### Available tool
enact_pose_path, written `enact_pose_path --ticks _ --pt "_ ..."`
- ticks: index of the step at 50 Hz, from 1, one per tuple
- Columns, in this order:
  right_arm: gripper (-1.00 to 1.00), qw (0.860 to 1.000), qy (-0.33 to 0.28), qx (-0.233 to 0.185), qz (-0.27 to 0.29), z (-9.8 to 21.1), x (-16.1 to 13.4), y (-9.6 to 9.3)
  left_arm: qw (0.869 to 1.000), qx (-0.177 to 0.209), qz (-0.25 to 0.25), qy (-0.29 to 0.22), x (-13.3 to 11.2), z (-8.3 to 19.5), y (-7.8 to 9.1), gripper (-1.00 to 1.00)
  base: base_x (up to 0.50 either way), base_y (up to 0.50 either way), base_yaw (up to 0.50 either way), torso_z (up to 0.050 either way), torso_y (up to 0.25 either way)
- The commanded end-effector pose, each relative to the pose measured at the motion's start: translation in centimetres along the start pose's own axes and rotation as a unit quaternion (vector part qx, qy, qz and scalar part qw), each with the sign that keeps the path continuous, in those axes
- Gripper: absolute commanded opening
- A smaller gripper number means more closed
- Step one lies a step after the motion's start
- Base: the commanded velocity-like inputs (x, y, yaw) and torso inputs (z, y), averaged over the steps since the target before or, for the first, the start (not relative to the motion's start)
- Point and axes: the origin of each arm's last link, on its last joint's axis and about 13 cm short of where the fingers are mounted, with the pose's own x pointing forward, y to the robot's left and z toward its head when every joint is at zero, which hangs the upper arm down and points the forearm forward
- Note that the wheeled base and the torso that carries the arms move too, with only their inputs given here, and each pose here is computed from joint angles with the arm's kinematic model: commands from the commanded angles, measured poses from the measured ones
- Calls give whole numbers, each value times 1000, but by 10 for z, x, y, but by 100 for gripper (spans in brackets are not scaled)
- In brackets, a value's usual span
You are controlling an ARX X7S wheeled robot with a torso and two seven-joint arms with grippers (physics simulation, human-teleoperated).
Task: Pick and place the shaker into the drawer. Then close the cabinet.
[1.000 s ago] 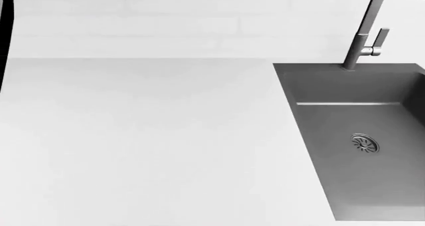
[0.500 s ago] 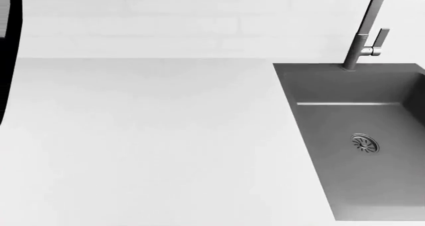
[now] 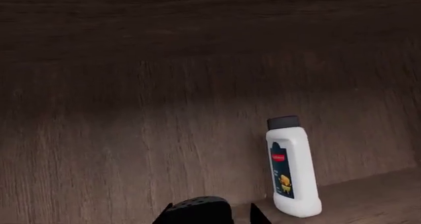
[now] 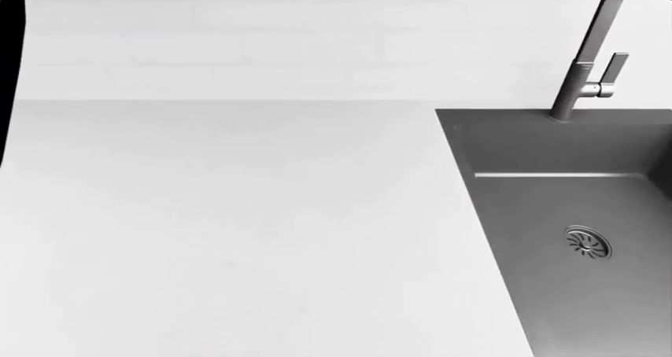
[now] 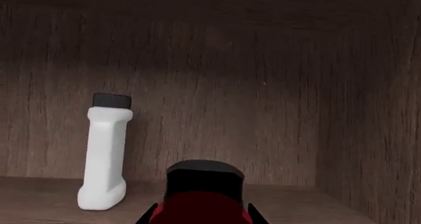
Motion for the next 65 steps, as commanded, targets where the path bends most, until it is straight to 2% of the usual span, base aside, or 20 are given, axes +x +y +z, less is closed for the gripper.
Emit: enact_pose_path --ticks 1,5,9,12,17,20,23,28,35,41,51,58,65 --pt "-100 998 62 -7 27 -33 8 3 997 -14 20 67 2 -41 8 -100 0 0 0 0 0" --pt "-100 999 15 9 51 -11 4 8 999 -33 22 32 2 -21 8 -100 3 1 2 0 0" --pt "-100 993 -73 28 90 33 -7 14 997 -60 -2 -46 -4 26 7 -100 0 1 1 0 0" --pt "-100 981 -155 29 117 67 -23 18 991 -72 -25 -113 -13 65 5 -100 0 0 0 0 0" --pt "-100 956 -259 25 135 110 -59 19 976 -68 -75 -195 -51 122 -4 -100 0 0 0 0 0" --pt "-100 945 -293 16 143 123 -77 20 970 -73 -91 -214 -78 128 -10 -100 0 0 0 0 0" --pt "-100 937 -318 -2 144 119 -97 20 965 -88 -99 -226 -102 127 -16 -100 0 0 0 0 0" --pt "-100 928 -346 10 137 97 -131 19 961 -122 -115 -220 -134 104 -25 -100 -448 -1 0 0 0" --pt "-100 931 -337 18 136 70 -154 20 964 -139 -104 -202 -152 76 -28 -100 -500 -1 0 0 0" --pt "-100 942 -308 18 131 44 -163 19 969 -155 -86 -170 -165 43 -28 -100 -500 -1 0 0 0" --pt "-100 961 -238 43 134 -15 -166 27 979 -167 -57 -99 -190 -21 -30 -100 -500 -1 0 0 0" --pt "-100 974 -181 64 123 -58 -176 27 981 -185 -43 -31 -209 -74 -36 -100 -500 -1 0 0 0" --pt "-100 980 -135 83 120 -92 -182 32 979 -200 -28 12 -227 -106 -40 -100 -500 -1 0 0 0"
